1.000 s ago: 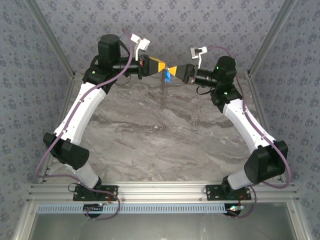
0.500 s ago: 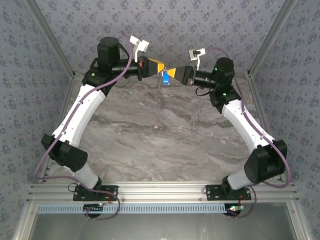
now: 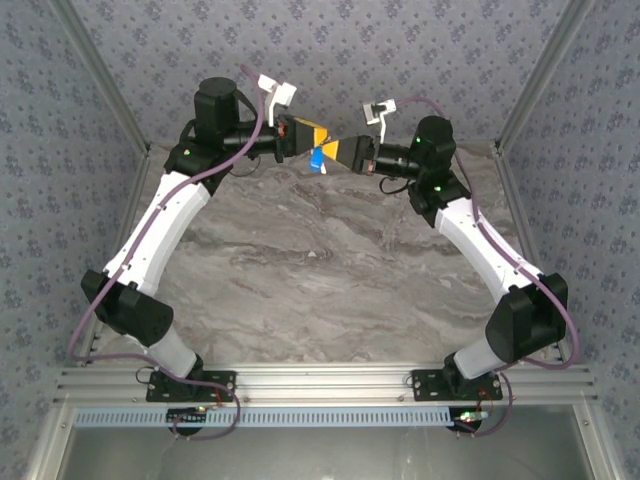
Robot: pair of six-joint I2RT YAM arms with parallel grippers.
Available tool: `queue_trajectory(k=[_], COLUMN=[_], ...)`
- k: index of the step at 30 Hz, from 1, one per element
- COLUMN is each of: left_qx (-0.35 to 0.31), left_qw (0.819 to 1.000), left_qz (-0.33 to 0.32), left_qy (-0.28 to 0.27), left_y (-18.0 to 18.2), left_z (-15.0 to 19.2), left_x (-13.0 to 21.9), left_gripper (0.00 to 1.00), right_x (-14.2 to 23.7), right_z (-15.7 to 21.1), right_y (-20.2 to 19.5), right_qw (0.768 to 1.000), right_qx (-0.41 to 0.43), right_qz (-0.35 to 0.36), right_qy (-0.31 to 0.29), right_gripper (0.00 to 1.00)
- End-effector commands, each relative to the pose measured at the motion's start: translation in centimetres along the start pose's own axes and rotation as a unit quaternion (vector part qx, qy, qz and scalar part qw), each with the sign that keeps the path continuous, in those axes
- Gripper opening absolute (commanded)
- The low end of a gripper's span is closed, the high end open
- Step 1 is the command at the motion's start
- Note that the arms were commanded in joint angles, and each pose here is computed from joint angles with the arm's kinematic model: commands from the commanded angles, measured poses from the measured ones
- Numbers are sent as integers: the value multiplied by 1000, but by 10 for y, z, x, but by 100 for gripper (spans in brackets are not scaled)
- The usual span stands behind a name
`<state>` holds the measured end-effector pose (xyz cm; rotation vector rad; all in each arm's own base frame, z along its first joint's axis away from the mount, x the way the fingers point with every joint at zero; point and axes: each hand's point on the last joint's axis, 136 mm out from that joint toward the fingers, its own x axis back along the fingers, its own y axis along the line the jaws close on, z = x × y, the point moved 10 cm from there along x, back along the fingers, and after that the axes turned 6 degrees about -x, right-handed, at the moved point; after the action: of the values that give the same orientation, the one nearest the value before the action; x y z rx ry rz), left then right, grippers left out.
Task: Put the keys on the keyring
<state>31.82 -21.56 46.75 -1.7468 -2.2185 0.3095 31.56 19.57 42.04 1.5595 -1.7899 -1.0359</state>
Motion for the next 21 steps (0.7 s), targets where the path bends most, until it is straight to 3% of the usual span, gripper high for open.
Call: queue_trajectory(k=[1,3,5,7,13,21], left_qx=[-51,-52,-52,-52,-52,-46], left_qw=[998,998,998,998,997,997], left_qz=[13,11,11,13,16,19], left_qy=[-43,-45,-45,-44,-48,-57], left_y=[-23,-23,-24,-24,-26,-26], left_z=[-21,-21,-21,-20,-21,-21], left_x=[12,13,13,13,14,14], left_gripper=[0,0,0,0,0,0], right_x=[-2,7,21,37,67,46], right_z=[2,1,-1,-5,-19,-32], right_y=[2,2,2,3,19,45], right_qw=[1000,1000,1000,999,995,993], right_qx=[4,2,0,1,17,54], right_qz=[-4,2,11,20,29,-1], right_qy=[13,3,-14,-38,-90,-101], right_gripper=[0,4,22,29,34,40])
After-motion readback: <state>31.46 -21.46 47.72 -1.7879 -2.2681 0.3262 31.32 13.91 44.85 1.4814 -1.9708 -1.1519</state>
